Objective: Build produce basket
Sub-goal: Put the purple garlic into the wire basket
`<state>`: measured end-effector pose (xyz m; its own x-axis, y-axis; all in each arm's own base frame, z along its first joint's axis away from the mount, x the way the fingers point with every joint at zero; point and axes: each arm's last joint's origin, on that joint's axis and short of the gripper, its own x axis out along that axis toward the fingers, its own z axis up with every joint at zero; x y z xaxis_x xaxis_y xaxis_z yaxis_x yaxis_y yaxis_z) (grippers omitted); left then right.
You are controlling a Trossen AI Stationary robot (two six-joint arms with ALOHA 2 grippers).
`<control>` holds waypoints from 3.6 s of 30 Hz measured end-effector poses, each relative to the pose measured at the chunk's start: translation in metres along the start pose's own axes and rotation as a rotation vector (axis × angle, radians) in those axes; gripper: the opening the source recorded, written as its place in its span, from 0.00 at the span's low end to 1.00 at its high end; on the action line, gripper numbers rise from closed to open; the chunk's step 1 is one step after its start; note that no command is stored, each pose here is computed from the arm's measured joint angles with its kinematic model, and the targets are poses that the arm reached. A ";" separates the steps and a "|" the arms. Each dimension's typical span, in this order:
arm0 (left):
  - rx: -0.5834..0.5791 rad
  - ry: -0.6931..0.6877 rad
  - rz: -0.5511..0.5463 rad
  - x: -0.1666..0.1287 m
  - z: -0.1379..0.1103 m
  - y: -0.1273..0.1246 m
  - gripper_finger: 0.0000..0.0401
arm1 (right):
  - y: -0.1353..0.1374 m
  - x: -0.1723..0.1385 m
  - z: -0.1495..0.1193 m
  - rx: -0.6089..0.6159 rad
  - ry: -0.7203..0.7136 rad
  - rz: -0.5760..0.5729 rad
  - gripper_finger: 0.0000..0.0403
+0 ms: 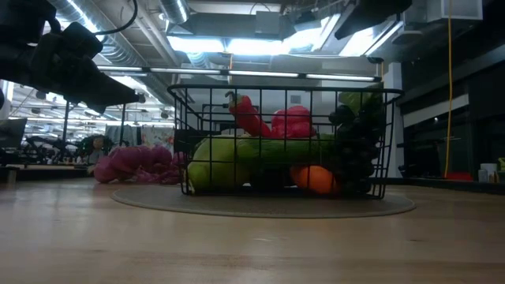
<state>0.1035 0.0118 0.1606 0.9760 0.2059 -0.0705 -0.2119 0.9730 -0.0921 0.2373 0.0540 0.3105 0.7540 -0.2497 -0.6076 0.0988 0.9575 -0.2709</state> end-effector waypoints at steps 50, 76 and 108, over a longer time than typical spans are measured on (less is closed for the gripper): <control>0.000 0.000 0.000 0.000 0.000 0.000 0.24 | -0.112 0.065 0.040 0.158 -0.405 -0.358 0.23; 0.000 0.000 0.000 0.000 0.000 0.000 0.24 | -0.104 0.060 0.037 0.248 -0.394 -0.192 0.23; 0.000 0.000 0.000 0.000 0.000 0.000 0.24 | -0.244 0.341 0.068 0.368 -0.226 0.040 0.23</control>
<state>0.1035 0.0118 0.1606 0.9760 0.2058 -0.0704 -0.2118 0.9730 -0.0921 0.5144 -0.2552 0.2208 0.8810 -0.2130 -0.4224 0.2610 0.9636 0.0585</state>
